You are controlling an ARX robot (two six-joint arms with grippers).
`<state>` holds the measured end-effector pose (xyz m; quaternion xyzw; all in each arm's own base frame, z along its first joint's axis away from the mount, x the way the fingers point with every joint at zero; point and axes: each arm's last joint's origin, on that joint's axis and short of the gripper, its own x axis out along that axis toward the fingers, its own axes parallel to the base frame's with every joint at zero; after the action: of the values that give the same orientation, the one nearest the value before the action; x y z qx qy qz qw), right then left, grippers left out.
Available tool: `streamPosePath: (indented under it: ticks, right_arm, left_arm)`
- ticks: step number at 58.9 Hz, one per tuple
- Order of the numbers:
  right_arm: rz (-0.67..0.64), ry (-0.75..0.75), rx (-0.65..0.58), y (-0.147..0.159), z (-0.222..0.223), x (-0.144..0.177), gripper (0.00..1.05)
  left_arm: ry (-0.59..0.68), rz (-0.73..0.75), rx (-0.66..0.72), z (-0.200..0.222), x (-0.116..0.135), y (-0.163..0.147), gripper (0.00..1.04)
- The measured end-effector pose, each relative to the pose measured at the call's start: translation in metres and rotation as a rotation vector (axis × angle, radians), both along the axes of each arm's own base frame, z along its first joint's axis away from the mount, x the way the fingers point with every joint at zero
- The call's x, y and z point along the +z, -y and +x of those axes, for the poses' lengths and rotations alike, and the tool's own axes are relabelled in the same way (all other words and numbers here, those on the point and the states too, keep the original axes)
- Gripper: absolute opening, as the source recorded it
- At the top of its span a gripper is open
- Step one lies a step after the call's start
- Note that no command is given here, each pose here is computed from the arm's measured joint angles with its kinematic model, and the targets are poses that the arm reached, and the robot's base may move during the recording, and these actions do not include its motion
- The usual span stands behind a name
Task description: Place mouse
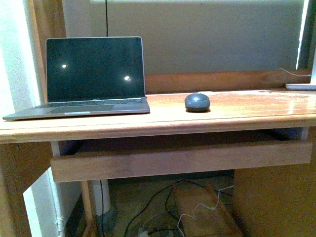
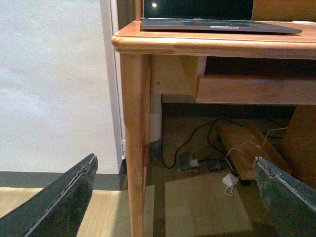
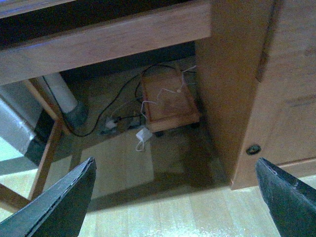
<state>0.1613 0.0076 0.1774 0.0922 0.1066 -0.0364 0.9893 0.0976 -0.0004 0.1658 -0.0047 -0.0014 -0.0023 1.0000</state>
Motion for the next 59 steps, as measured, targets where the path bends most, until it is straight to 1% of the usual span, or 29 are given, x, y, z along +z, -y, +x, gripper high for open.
streamPosePath:
  ticks: [11, 16, 18, 19, 21, 23, 27, 28, 33, 36, 38, 41, 43, 49, 50, 52, 57, 58, 59]
  right_arm:
    - [0.050, -0.008, -0.066, 0.002, -0.048, -0.023, 0.97]
    - [0.071, 0.008, -0.045, 0.003, -0.059, -0.028, 0.97]
    - [0.057, 0.099, 0.010, 0.004, -0.062, -0.022, 0.90]
    - [0.046, 0.129, 0.019, 0.005, -0.062, -0.019, 0.89]
    - [-0.009, 0.216, 0.046, 0.006, -0.065, -0.012, 0.82]
    - [-0.052, 0.232, 0.054, 0.007, -0.065, -0.010, 0.77]
    - [-0.114, 0.228, 0.072, 0.007, -0.065, -0.009, 0.65]
    - [-0.119, 0.226, 0.069, 0.007, -0.065, -0.009, 0.63]
    - [-0.153, 0.225, 0.071, 0.007, -0.064, -0.009, 0.48]
    - [-0.158, 0.227, 0.073, 0.007, -0.064, -0.009, 0.41]
    - [-0.163, 0.226, 0.074, 0.007, -0.064, -0.009, 0.34]
    - [-0.166, 0.226, 0.070, 0.007, -0.064, -0.009, 0.27]
    - [-0.169, 0.226, 0.072, 0.007, -0.064, -0.009, 0.20]
    - [-0.176, 0.227, 0.073, 0.007, -0.064, -0.009, 0.05]
    - [-0.182, 0.226, 0.074, 0.007, -0.064, -0.009, 0.04]
    - [-0.180, 0.226, 0.073, 0.007, -0.064, -0.009, 0.09]
    - [-0.180, 0.226, 0.074, 0.007, -0.064, -0.009, 0.27]
    - [-0.180, 0.226, 0.074, 0.007, -0.064, -0.009, 0.28]
    - [-0.180, 0.226, 0.074, 0.007, -0.064, -0.009, 0.33]
  left_arm:
    - [0.000, 0.000, 0.000, 0.000, 0.000, 0.000, 0.97]
    - [0.000, 0.000, 0.000, 0.000, 0.000, 0.000, 0.97]
    - [0.000, 0.000, 0.001, 0.000, 0.000, 0.000, 0.97]
    - [0.000, 0.000, 0.000, 0.000, 0.000, 0.000, 0.97]
    - [0.000, 0.000, -0.001, 0.000, 0.000, 0.000, 0.97]
    - [0.000, 0.001, 0.000, 0.000, 0.000, 0.000, 0.97]
    - [0.002, 0.001, 0.000, 0.000, 0.000, 0.000, 0.97]
    - [0.001, 0.001, 0.000, 0.000, 0.000, 0.000, 0.97]
    - [0.001, 0.001, 0.001, 0.000, 0.000, 0.000, 0.97]
    - [0.000, 0.001, 0.000, 0.000, 0.000, 0.000, 0.97]
    - [0.001, 0.001, 0.000, 0.000, 0.000, 0.000, 0.97]
    - [0.001, 0.001, 0.000, 0.000, 0.000, 0.000, 0.97]
    - [0.001, 0.001, 0.000, 0.000, 0.000, 0.000, 0.97]
    - [0.001, 0.001, 0.000, 0.000, 0.000, 0.000, 0.97]
    - [0.001, 0.001, 0.000, 0.000, 0.000, 0.000, 0.97]
    - [0.001, 0.001, 0.000, 0.000, 0.000, 0.000, 0.97]
    - [0.001, 0.001, 0.000, 0.000, 0.000, 0.000, 0.97]
    - [0.001, 0.001, 0.000, 0.000, 0.000, 0.000, 0.97]
    - [0.001, 0.001, 0.000, 0.000, 0.000, 0.000, 0.97]
